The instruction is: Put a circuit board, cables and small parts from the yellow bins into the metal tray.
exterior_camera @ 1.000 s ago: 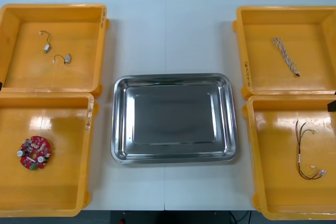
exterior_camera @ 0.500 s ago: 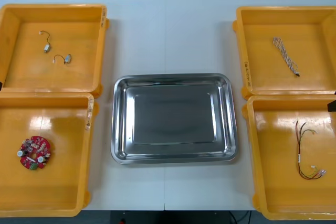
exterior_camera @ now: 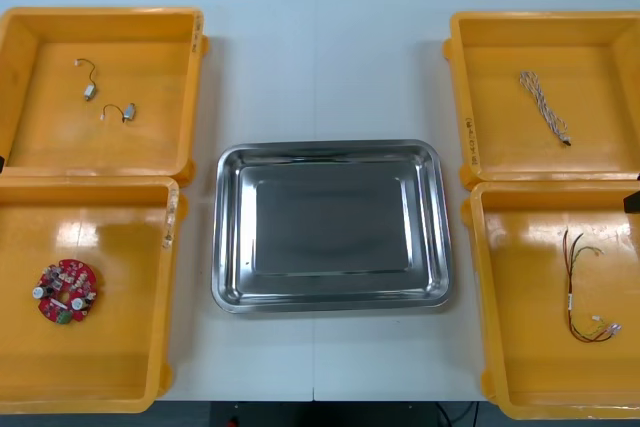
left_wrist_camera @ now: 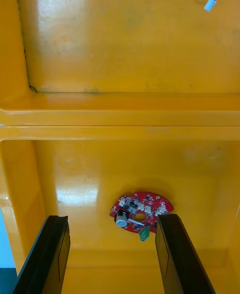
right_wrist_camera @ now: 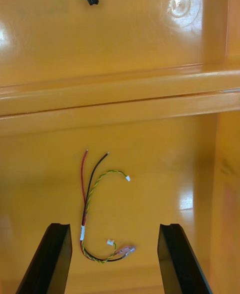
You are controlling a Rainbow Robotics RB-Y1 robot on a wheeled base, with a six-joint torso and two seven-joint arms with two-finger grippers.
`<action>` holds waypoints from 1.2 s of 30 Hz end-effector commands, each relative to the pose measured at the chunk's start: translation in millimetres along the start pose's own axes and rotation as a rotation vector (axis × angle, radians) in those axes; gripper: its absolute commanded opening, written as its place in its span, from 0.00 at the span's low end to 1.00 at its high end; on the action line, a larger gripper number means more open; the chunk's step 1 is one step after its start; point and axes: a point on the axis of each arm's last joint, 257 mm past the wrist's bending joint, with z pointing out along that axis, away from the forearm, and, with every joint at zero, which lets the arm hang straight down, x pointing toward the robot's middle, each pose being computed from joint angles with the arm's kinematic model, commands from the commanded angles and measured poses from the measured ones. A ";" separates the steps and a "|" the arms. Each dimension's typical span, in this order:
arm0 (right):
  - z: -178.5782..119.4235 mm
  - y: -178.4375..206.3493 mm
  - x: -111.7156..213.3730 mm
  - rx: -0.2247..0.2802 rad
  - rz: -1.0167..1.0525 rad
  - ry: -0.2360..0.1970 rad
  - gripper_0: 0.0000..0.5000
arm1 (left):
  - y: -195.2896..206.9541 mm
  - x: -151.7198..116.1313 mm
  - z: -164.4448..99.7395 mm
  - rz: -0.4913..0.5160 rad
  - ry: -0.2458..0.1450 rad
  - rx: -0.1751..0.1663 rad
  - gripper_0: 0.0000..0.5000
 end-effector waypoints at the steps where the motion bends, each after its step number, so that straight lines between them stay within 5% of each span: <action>1: -11.4 -2.9 -7.6 0.006 0.041 -0.036 1.00 | 3.4 -1.1 -7.2 0.037 -0.025 -0.013 1.00; 36: -11.4 -2.9 -7.6 0.006 0.041 -0.036 1.00 | 3.4 -1.1 -7.2 0.037 -0.025 -0.013 1.00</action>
